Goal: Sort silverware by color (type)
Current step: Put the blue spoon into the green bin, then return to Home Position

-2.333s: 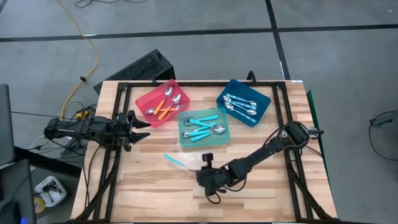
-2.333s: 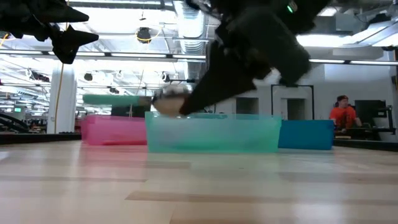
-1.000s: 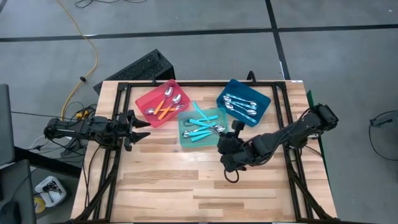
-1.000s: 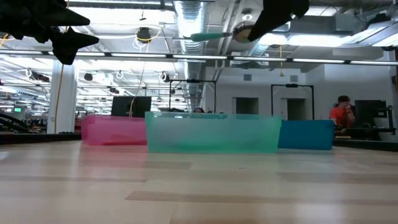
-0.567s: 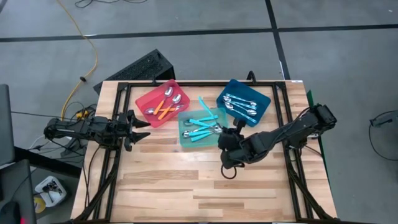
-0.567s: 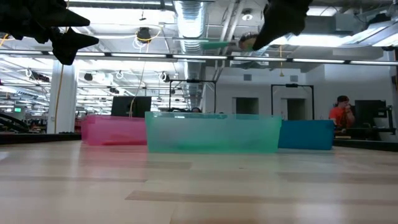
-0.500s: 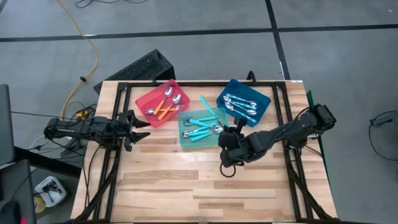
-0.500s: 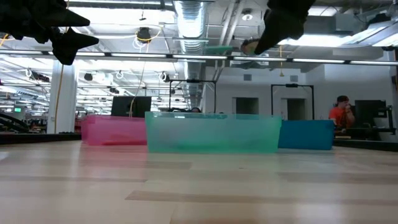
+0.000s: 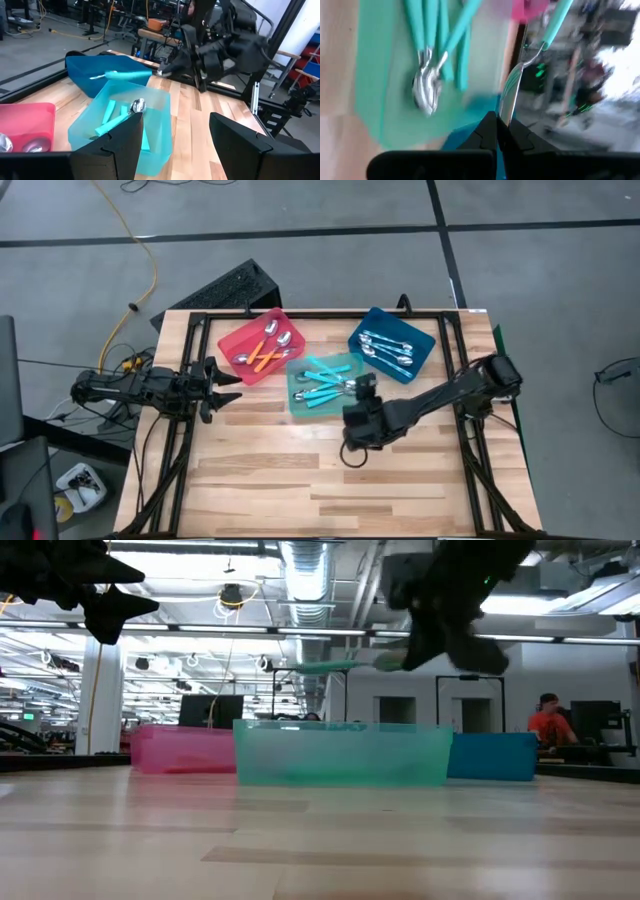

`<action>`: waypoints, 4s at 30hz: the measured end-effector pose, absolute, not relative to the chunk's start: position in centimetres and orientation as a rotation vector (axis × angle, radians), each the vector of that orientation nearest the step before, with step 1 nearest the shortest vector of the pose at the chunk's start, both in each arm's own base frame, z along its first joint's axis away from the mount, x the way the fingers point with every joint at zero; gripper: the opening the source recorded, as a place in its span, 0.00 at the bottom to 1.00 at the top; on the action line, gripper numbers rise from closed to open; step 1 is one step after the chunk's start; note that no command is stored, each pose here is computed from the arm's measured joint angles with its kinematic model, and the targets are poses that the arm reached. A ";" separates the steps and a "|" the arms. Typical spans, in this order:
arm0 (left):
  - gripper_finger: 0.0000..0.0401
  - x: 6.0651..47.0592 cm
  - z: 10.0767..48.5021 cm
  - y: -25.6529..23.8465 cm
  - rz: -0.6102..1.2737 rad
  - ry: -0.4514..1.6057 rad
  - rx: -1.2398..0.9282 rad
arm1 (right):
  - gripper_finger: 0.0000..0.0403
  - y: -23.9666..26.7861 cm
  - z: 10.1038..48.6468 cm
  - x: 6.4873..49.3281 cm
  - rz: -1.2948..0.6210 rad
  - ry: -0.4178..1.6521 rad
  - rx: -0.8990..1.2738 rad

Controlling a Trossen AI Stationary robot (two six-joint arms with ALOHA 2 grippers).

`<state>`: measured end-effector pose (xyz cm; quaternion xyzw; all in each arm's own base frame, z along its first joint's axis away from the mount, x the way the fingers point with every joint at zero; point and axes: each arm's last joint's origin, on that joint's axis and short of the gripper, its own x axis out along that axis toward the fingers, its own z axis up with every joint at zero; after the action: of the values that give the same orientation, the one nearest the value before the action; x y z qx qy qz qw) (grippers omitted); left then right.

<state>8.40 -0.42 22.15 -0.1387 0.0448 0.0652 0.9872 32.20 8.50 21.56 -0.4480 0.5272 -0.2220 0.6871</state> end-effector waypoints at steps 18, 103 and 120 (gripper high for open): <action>0.53 8.5 21.9 -0.3 0.188 0.114 -0.268 | 0.06 8.1 19.0 34.0 -0.324 1.276 -0.971; 0.53 8.7 21.8 -0.3 0.187 0.122 -0.264 | 0.37 -5.6 18.8 30.8 -0.043 1.028 -0.012; 0.53 8.7 21.9 -0.2 0.221 0.112 -0.279 | 0.47 -2.8 26.4 32.6 0.004 0.705 0.002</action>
<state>8.66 -0.22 21.85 -0.1389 0.0558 0.1097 0.9826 32.59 -2.79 26.41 0.0010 0.3452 0.0018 0.9385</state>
